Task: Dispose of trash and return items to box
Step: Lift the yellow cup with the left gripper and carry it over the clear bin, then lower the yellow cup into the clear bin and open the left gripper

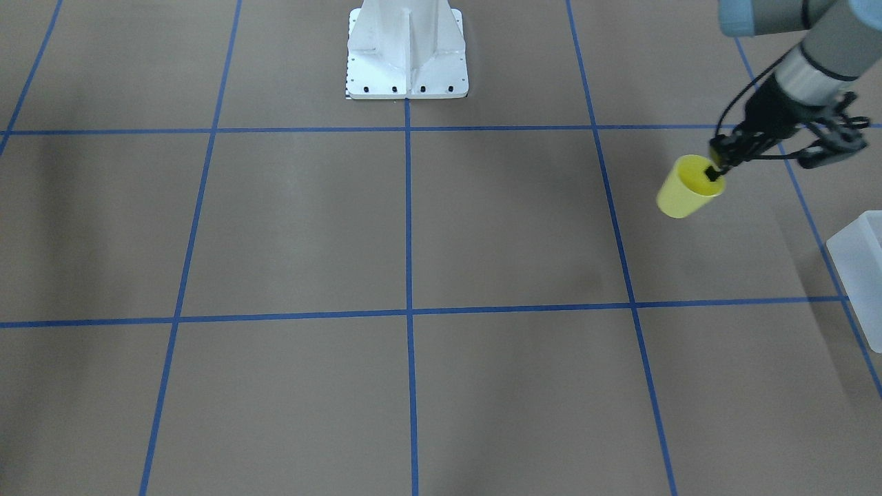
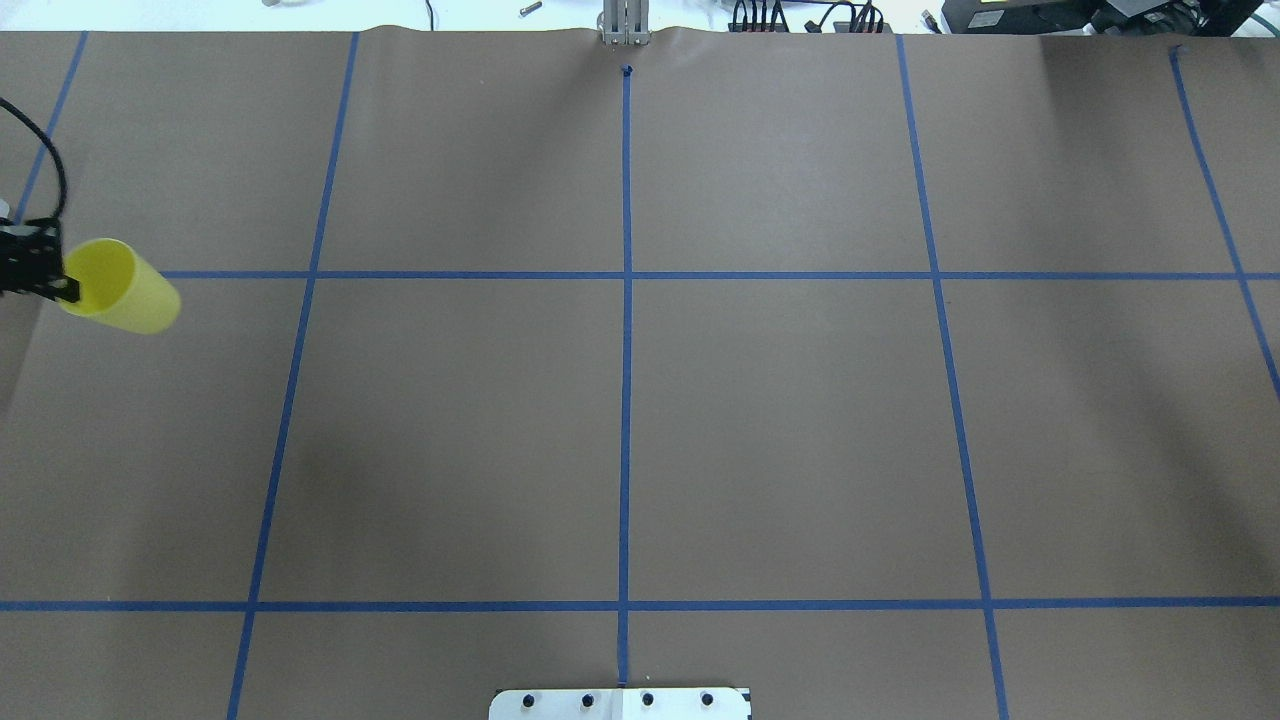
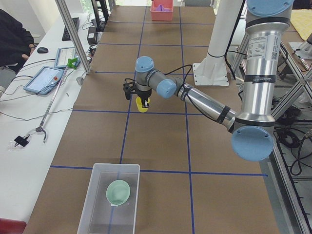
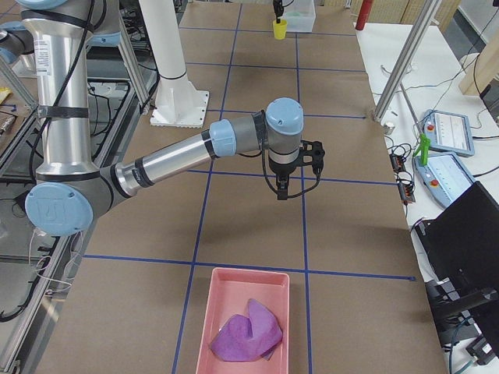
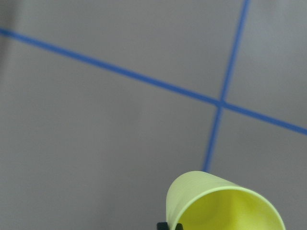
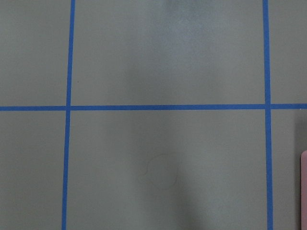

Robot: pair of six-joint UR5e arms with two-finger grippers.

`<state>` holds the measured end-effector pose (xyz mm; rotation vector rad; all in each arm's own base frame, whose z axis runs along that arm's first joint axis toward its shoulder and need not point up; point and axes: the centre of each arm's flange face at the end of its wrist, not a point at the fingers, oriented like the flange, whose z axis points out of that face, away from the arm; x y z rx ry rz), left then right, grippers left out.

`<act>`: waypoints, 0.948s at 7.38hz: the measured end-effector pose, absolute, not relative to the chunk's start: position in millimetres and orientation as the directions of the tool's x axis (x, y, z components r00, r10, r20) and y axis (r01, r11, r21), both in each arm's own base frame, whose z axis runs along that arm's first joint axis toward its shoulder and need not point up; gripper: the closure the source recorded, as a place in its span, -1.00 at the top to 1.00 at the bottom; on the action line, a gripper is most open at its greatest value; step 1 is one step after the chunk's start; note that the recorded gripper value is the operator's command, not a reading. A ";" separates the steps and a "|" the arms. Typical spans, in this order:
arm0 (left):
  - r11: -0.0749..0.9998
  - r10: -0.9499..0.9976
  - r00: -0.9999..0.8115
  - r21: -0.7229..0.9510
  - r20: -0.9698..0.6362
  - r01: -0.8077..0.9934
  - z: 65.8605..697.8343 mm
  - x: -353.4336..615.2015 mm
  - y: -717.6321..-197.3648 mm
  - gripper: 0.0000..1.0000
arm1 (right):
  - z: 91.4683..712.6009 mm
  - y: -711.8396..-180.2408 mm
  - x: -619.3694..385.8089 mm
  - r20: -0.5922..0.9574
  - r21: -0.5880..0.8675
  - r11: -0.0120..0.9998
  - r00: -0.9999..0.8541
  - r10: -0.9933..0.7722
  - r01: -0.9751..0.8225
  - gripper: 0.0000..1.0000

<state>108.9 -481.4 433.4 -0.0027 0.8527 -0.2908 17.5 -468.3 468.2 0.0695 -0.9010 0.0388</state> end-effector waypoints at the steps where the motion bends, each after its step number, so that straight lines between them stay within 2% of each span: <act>1: 0.961 -0.241 0.651 -0.084 -0.720 0.263 462.2 50.3 -503.6 -1.00 | 472.3 -466.1 14.6 0.781 0.036 0.998 0.624 0.008 -0.058 1.00; 4: 0.963 -0.228 0.665 -0.062 -0.711 0.263 573.8 -104.8 -558.7 -1.00 | 483.3 -461.8 12.7 0.769 0.018 0.998 0.639 0.020 -0.053 1.00; 7: 0.972 -0.216 0.672 -0.090 -0.708 0.218 702.6 -165.9 -559.9 -1.00 | 486.3 -461.7 9.8 0.761 0.014 0.999 0.649 0.021 -0.048 1.00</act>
